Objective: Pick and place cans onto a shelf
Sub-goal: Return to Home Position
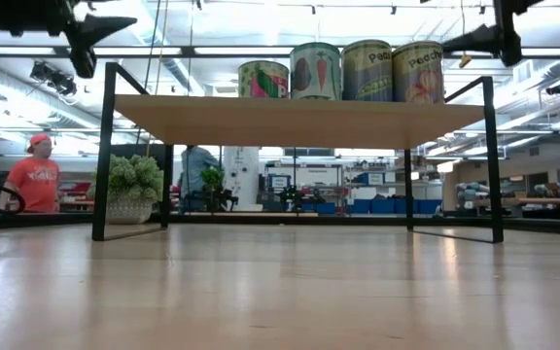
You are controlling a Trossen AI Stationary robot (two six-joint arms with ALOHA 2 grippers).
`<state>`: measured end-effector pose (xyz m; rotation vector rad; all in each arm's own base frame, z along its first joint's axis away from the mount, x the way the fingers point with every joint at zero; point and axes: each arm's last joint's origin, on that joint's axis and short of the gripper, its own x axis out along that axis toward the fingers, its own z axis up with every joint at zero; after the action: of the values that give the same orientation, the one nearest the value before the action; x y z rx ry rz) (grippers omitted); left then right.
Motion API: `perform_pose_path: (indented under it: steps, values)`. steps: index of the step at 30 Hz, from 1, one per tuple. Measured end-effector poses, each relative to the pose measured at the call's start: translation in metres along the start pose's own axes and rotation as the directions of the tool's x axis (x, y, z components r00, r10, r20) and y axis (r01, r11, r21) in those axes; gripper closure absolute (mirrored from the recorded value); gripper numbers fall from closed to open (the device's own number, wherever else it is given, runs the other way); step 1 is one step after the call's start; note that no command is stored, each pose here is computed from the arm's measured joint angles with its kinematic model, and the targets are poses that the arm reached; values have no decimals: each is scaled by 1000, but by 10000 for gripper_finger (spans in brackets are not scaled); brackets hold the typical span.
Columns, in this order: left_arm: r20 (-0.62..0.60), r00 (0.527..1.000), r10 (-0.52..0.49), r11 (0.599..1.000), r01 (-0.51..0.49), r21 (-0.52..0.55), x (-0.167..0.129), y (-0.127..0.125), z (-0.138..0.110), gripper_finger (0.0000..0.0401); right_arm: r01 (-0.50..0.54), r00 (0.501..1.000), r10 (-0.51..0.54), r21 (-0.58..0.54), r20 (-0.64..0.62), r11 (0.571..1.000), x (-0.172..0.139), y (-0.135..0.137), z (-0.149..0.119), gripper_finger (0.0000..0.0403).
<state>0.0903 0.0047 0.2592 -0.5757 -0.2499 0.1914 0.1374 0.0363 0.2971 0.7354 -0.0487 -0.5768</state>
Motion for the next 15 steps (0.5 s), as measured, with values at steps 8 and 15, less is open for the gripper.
perform_pose_path:
  steps: [8,15]
  values:
    - [37,999,-19,991,23,-130,-1,21,-34,259,9,997,-20,151,69,989,2,-35,-16,56]
    - [20,998,52,983,-48,-175,-1,35,-55,259,5,996,-22,203,84,979,3,-60,-32,56]
